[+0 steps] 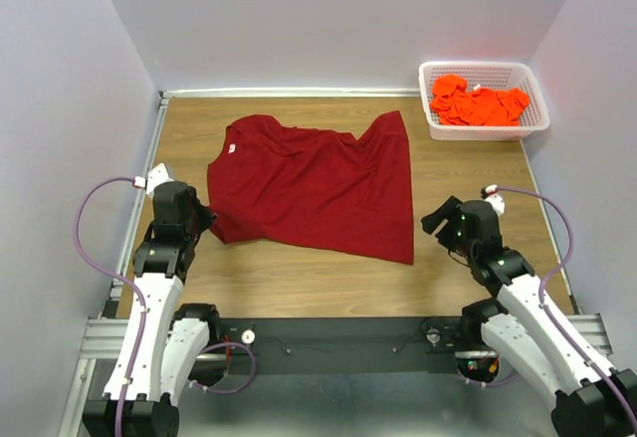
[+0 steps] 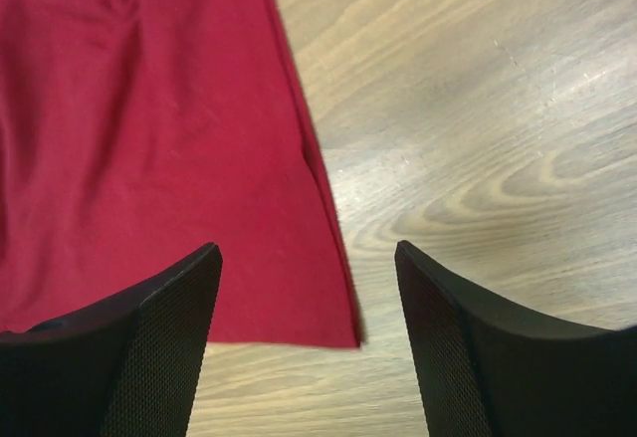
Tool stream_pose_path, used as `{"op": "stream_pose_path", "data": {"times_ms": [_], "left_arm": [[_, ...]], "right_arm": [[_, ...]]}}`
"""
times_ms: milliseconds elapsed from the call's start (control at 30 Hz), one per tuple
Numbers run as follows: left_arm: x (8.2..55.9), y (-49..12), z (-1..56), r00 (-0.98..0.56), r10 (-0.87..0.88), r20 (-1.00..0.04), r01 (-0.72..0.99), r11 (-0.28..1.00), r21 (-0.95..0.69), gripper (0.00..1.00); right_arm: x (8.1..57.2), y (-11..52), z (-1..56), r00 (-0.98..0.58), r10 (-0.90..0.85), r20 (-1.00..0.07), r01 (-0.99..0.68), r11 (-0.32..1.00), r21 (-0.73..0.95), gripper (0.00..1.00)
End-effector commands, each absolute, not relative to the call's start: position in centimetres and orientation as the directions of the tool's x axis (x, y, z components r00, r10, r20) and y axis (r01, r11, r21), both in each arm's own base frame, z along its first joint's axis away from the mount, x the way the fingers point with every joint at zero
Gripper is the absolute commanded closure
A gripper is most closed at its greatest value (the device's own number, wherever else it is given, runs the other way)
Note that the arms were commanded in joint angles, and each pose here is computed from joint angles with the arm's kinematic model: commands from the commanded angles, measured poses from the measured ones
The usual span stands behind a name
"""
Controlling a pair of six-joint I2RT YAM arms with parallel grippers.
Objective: Fold and stack the t-shirts
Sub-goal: Flatten the tshirt out
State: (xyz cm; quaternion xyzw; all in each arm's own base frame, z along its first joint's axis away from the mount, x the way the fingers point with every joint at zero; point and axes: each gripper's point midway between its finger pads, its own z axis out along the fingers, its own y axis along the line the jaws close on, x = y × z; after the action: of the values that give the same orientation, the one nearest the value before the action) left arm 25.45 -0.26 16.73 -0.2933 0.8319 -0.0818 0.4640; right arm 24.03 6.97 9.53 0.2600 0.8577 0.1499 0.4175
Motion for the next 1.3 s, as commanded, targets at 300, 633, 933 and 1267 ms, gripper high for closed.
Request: {"op": "stream_pose_path", "data": {"times_ms": [300, 633, 933, 1267], "left_arm": [[25.5, -0.7, 18.5, -0.368, -0.55, -0.749, -0.375, 0.825, -0.422, 1.0], [25.4, -0.4, 19.0, -0.365, -0.542, -0.757, -0.393, 0.827, -0.402, 1.0], [22.0, 1.2, 21.1, -0.293, -0.586, -0.756, -0.475, 0.775, -0.417, 0.67], [22.7, -0.3, 23.7, -0.279, -0.549, -0.788, -0.337, 0.825, -0.454, 0.22]], "right_arm": [[25.7, 11.6, 5.6, -0.806, 0.377, -0.456, 0.222, 0.907, 0.357, 0.31], [31.0, 15.8, 6.1, -0.828, 0.223, -0.514, 0.108, 0.964, 0.243, 0.42], [32.2, 15.9, 5.8, -0.83, 0.182, -0.527, 0.086, 0.976, 0.202, 0.41], [33.9, 16.0, 5.5, -0.827, 0.127, -0.547, 0.056, 0.988, 0.146, 0.39]]}}
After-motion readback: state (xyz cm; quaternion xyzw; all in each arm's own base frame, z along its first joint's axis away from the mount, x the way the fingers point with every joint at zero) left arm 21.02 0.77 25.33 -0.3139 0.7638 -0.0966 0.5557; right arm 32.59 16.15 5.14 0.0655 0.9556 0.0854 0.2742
